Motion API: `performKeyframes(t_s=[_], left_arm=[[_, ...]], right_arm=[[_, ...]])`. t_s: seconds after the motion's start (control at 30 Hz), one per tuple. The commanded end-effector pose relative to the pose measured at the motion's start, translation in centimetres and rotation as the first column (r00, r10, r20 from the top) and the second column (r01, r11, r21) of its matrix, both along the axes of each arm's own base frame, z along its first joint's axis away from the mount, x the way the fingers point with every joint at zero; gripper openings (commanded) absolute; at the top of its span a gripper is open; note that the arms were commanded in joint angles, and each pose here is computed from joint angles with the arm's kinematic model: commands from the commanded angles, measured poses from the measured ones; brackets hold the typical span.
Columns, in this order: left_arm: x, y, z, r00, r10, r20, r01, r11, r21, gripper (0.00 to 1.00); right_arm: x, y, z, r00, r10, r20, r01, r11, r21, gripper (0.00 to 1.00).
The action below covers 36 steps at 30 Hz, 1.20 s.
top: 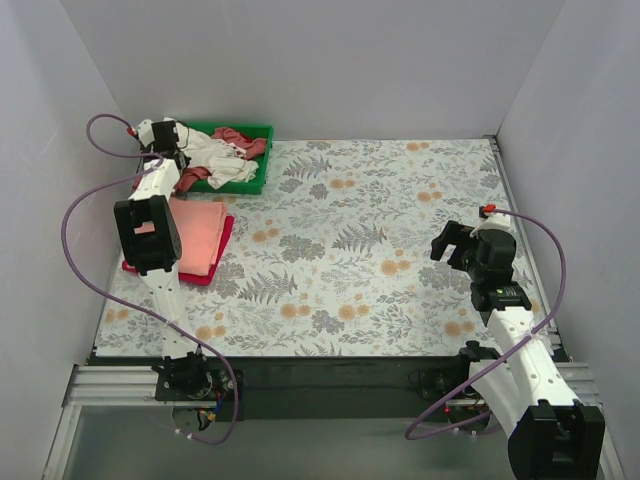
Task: Fold and stack the t-shirts
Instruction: Grab the tshirt from the pile
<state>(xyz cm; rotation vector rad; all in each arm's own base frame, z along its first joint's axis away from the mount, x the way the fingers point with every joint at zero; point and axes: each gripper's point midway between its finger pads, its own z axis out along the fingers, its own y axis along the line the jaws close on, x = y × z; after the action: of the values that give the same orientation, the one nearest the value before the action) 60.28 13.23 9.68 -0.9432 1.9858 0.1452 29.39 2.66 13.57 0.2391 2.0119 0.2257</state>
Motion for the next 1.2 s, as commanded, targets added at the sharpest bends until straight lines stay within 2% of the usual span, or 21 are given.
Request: performKeyframes(t_s=[0.0, 0.07, 0.2, 0.27, 0.3, 0.37, 0.67, 0.87, 0.9, 0.97, 1.13, 1.17], left_arm=[[-0.9, 0.5, 2.5, 1.0, 0.019, 0.018, -0.02, 1.0, 0.022, 0.15], [-0.9, 0.3, 3.8, 0.999, 0.01, 0.04, -0.011, 1.0, 0.023, 0.09], [-1.1, 0.3, 5.9, 0.997, -0.001, 0.072, -0.002, 0.999, 0.036, 0.08], [-1.3, 0.3, 7.1, 0.996, -0.005, 0.086, 0.0, 0.999, 0.049, 0.11], [-1.4, 0.3, 7.4, 0.996, -0.007, 0.089, 0.002, 0.999, 0.05, 0.19], [-2.0, 0.3, 8.1, 0.996, -0.005, 0.094, 0.0, 0.998, 0.055, 0.23], [-3.7, 0.7, 6.7, 0.999, 0.003, 0.051, -0.006, 0.998, 0.064, 0.28], [-3.2, 0.5, 5.5, 0.998, -0.028, 0.049, 0.026, 0.999, 0.043, 0.23], [-3.1, 0.4, 5.3, 0.998, -0.034, 0.05, 0.032, 0.999, 0.033, 0.18], [-2.9, 0.4, 5.1, 0.998, -0.031, 0.055, 0.03, 0.999, 0.024, 0.0], [-3.5, 0.3, 7.6, 0.993, -0.027, 0.118, 0.023, 0.999, 0.041, 0.0], [-3.8, 0.3, 9.6, 0.986, -0.032, 0.163, 0.023, 0.998, 0.056, 0.0]], right_arm=[[1.3, -0.3, 2.8, 0.997, -0.009, 0.079, 0.009, 1.0, -0.011, 0.98], [1.3, -0.3, 2.9, 0.997, -0.006, 0.08, 0.007, 1.0, -0.011, 0.98], [1.2, -0.2, 2.7, 0.997, -0.002, 0.077, 0.002, 1.0, -0.012, 0.98], [1.2, -0.3, 2.7, 0.997, -0.002, 0.076, 0.003, 1.0, -0.015, 0.98], [1.2, -0.3, 2.8, 0.997, -0.002, 0.079, 0.003, 1.0, -0.013, 0.98], [1.2, -0.2, 2.8, 0.997, -0.001, 0.081, 0.002, 1.0, -0.013, 0.98], [1.2, -0.2, 2.8, 0.997, 0.0, 0.082, 0.001, 1.0, -0.016, 0.98], [1.2, -0.2, 2.7, 0.997, 0.004, 0.076, -0.003, 1.0, -0.014, 0.98], [1.2, -0.1, 2.7, 0.997, 0.007, 0.078, -0.005, 1.0, -0.015, 0.98], [1.2, -0.1, 2.8, 0.997, 0.007, 0.079, -0.005, 1.0, -0.015, 0.98], [1.2, -0.1, 3.0, 0.996, 0.007, 0.085, -0.006, 1.0, -0.016, 0.98], [1.2, -0.2, 3.0, 0.996, 0.008, 0.087, -0.006, 1.0, -0.017, 0.98]])
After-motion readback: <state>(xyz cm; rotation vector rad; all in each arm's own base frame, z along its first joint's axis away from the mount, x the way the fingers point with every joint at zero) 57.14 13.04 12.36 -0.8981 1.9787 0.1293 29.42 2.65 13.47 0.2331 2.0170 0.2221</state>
